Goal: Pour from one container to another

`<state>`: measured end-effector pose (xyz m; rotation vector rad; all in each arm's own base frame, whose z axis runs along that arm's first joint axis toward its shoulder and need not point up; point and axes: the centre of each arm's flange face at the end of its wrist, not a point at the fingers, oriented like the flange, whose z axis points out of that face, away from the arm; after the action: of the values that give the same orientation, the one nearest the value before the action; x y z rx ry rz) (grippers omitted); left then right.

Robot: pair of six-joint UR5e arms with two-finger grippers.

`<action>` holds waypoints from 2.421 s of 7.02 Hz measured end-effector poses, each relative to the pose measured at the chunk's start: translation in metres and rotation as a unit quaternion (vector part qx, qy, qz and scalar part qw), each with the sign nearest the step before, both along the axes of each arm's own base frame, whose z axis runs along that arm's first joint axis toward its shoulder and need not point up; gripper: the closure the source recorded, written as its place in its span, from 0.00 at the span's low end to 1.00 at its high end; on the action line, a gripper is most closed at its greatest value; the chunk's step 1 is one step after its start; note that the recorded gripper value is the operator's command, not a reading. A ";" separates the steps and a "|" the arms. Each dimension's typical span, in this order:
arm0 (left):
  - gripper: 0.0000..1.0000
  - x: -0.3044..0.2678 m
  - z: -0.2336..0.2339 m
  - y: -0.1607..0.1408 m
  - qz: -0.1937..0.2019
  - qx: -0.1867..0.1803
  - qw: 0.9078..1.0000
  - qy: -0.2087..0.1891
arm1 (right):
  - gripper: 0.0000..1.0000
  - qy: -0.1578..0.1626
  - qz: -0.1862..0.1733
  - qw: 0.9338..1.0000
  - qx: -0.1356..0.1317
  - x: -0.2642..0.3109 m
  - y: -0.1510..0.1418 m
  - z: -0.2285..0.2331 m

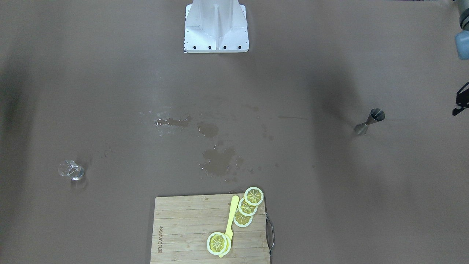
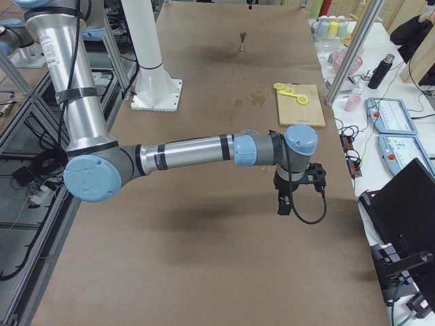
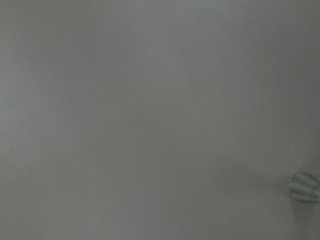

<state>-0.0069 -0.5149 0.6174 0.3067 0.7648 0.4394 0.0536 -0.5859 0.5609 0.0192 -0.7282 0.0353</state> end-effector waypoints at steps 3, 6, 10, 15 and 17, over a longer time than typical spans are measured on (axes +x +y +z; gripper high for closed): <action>0.01 -0.079 0.069 0.086 -0.044 -0.037 0.997 0.044 | 0.00 -0.015 0.015 0.999 -0.039 0.011 0.021 -0.015; 0.01 -0.092 0.093 0.134 -0.026 -0.001 0.999 0.041 | 0.00 -0.024 0.021 0.997 -0.066 0.016 0.048 0.022; 0.01 -0.111 0.087 0.113 -0.122 -0.155 0.980 0.004 | 0.00 -0.025 0.018 0.998 -0.063 0.016 0.059 0.041; 0.01 -0.106 0.044 0.084 -0.215 -0.214 0.953 0.016 | 0.00 -0.025 0.018 0.998 -0.055 0.016 0.065 0.046; 0.01 -0.106 0.043 0.083 -0.216 -0.214 0.953 0.015 | 0.00 -0.025 0.018 0.998 -0.055 0.016 0.066 0.047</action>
<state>-0.1130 -0.4318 0.6604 0.0674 0.7766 -0.1477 0.0698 -0.5195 0.6084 -0.0749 -0.7755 0.1107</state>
